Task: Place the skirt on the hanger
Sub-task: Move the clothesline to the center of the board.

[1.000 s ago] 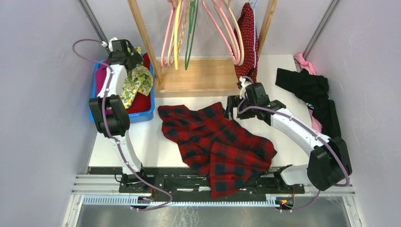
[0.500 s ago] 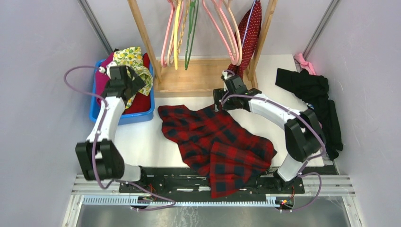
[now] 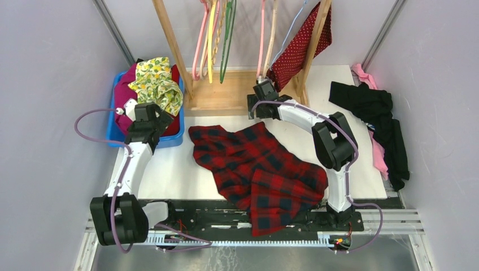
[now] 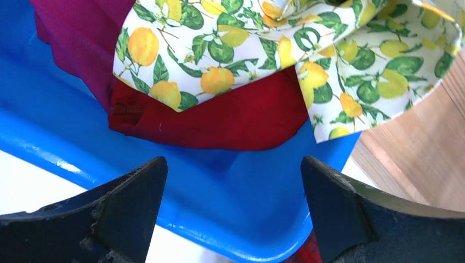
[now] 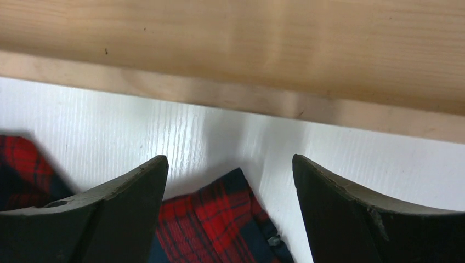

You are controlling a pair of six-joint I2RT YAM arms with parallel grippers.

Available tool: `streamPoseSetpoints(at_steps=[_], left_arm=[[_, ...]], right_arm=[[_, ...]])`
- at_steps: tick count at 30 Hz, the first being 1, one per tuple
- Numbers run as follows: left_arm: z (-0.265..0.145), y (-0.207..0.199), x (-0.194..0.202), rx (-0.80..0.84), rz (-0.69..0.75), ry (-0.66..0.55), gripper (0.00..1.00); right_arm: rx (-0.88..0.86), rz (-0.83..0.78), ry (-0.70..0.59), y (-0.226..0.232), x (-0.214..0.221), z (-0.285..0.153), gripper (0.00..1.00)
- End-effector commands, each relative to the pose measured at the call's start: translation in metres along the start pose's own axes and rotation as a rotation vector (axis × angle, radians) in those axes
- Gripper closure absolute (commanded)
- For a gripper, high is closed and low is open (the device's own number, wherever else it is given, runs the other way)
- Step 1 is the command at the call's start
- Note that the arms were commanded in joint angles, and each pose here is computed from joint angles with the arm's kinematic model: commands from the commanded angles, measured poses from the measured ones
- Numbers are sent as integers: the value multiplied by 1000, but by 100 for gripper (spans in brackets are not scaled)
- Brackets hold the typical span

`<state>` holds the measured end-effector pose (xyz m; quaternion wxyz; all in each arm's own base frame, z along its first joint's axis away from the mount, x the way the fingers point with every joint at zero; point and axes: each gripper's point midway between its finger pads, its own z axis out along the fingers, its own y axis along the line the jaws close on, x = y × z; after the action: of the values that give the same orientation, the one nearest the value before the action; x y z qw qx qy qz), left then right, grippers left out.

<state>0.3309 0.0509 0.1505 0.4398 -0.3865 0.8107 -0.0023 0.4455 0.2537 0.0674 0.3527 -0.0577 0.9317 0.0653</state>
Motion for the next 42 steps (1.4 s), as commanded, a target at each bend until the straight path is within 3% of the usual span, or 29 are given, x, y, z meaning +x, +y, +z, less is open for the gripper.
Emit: streamPoseSetpoints(at_steps=[1,12,19,26,30,36,42], left_arm=[[10,31,19,-168,-64,44,0],[50,57,20,-314,-92,38,1],[69,57,-9,-340,-94,-1,0],[83,40,-46,-309,-100,-32,0],[75,8,-67,-172,-107,-47,1],[48,-31,-101,-6,-83,-89,0],[23,-44,-110,66,-77,-93,1]], right_arm=[[86,-1,-59,-8,-27,7,10],[92,77,-3,-28,-30,48,10],[91,125,-12,-42,-46,66,10],[67,174,-22,-46,-62,85,10],[14,205,-40,-41,-73,90,10],[-107,219,-116,-23,-91,53,10],[-199,200,-122,-9,-77,-4,10]])
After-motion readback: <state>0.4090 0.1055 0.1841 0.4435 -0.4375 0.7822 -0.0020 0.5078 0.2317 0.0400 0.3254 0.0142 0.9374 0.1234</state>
